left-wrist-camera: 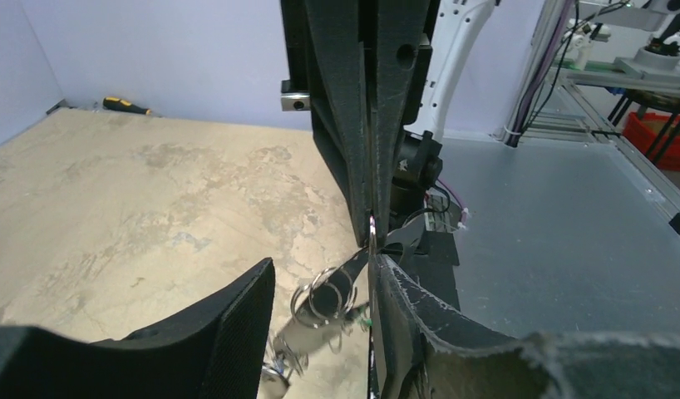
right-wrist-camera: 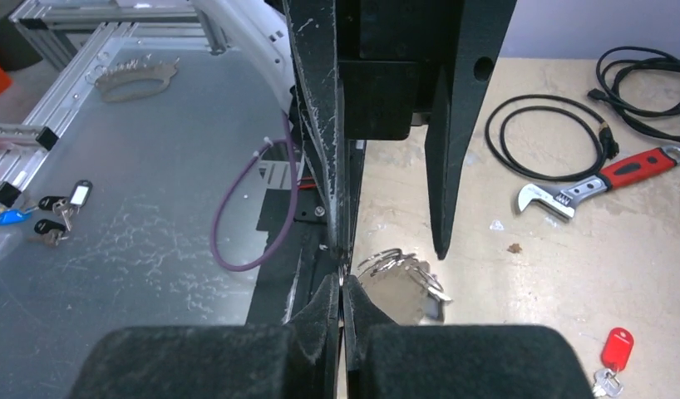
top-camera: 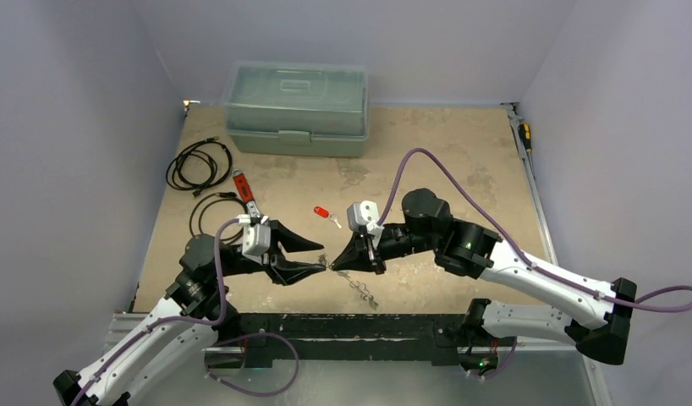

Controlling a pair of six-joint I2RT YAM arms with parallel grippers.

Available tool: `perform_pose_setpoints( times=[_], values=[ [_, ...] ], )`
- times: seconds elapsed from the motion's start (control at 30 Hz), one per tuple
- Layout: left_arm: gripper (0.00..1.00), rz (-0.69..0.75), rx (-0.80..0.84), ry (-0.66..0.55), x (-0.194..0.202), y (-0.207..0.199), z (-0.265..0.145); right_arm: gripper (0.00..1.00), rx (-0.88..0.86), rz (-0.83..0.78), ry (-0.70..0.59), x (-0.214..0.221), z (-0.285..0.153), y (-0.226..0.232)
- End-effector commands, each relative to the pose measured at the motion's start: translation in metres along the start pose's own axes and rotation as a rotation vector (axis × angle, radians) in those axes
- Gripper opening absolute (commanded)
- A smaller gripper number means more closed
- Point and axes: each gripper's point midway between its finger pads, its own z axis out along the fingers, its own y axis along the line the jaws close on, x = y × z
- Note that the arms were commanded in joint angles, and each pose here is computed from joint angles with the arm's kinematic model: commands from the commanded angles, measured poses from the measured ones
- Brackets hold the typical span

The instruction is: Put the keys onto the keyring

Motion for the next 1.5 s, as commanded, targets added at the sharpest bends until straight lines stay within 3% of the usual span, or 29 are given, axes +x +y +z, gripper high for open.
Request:
perform_pose_setpoints(
  times=[0.0, 0.3, 0.43, 0.6, 0.8, 1.1, 1.33, 1.4, 1.47],
  values=[
    [0.44, 0.083, 0.077, -0.033, -0.003, -0.013, 0.002, 0.0, 0.033, -0.057, -0.013, -0.022, 0.0, -0.004],
    [0.56, 0.105, 0.166, -0.012, 0.011, -0.031, 0.004, 0.0, 0.013, -0.076, -0.012, -0.034, 0.001, -0.003],
    [0.57, 0.106, 0.154, 0.001, 0.013, -0.028, 0.006, 0.0, -0.013, -0.071, -0.002, -0.035, 0.004, 0.001],
    [0.5, 0.1, 0.141, 0.021, 0.015, -0.023, 0.009, 0.0, -0.033, -0.064, 0.015, -0.033, 0.009, 0.004],
    [0.32, 0.101, 0.132, 0.028, 0.015, -0.021, 0.009, 0.0, -0.034, -0.054, 0.039, -0.029, 0.013, 0.002],
    [0.24, 0.089, 0.132, 0.039, 0.017, -0.02, 0.011, 0.0, -0.017, -0.053, 0.048, -0.028, 0.015, 0.0],
    [0.05, 0.083, 0.139, 0.037, 0.015, -0.022, 0.011, 0.0, 0.022, -0.038, 0.062, -0.026, 0.018, -0.006],
    [0.07, 0.082, 0.14, 0.035, 0.014, -0.022, 0.011, 0.0, 0.023, -0.037, 0.064, -0.025, 0.019, -0.006],
    [0.14, 0.076, 0.138, 0.035, 0.014, -0.022, 0.011, 0.0, 0.024, -0.038, 0.065, -0.025, 0.02, -0.005]
  ],
)
